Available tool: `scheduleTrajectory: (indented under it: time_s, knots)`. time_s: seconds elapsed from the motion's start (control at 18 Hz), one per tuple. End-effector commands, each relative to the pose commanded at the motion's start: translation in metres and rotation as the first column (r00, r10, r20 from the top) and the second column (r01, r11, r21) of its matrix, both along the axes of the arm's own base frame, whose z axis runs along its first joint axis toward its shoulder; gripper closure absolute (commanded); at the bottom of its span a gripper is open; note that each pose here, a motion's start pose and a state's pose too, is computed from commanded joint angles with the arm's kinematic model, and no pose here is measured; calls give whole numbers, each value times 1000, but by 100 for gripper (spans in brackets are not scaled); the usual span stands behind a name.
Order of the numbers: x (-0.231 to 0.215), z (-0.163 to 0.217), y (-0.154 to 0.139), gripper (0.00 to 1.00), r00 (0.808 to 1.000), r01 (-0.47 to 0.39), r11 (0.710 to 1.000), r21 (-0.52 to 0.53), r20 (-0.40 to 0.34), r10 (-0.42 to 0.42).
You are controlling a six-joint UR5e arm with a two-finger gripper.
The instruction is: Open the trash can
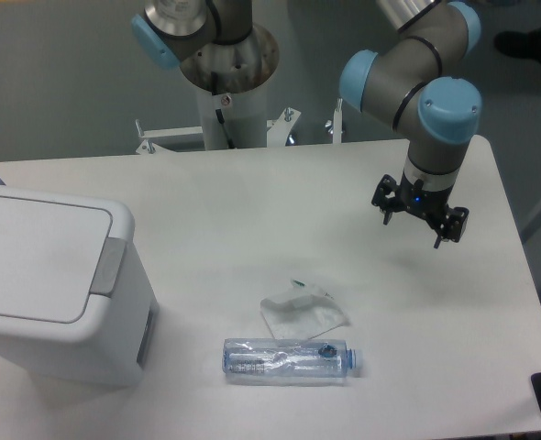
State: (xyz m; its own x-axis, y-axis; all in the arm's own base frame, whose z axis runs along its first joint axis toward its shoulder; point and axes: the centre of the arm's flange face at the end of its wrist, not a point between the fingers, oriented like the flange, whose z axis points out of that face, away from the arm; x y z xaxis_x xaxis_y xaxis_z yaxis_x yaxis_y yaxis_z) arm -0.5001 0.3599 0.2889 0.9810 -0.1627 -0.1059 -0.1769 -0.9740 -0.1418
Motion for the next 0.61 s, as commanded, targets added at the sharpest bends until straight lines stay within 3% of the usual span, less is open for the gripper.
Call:
scheduleTrajectory:
  time_s: [0.39,0.61]
  knots:
    - [1,10,9,0,999,-42,997,61,17,41]
    - [16,34,45,0,996,-94,992,86,7,94]
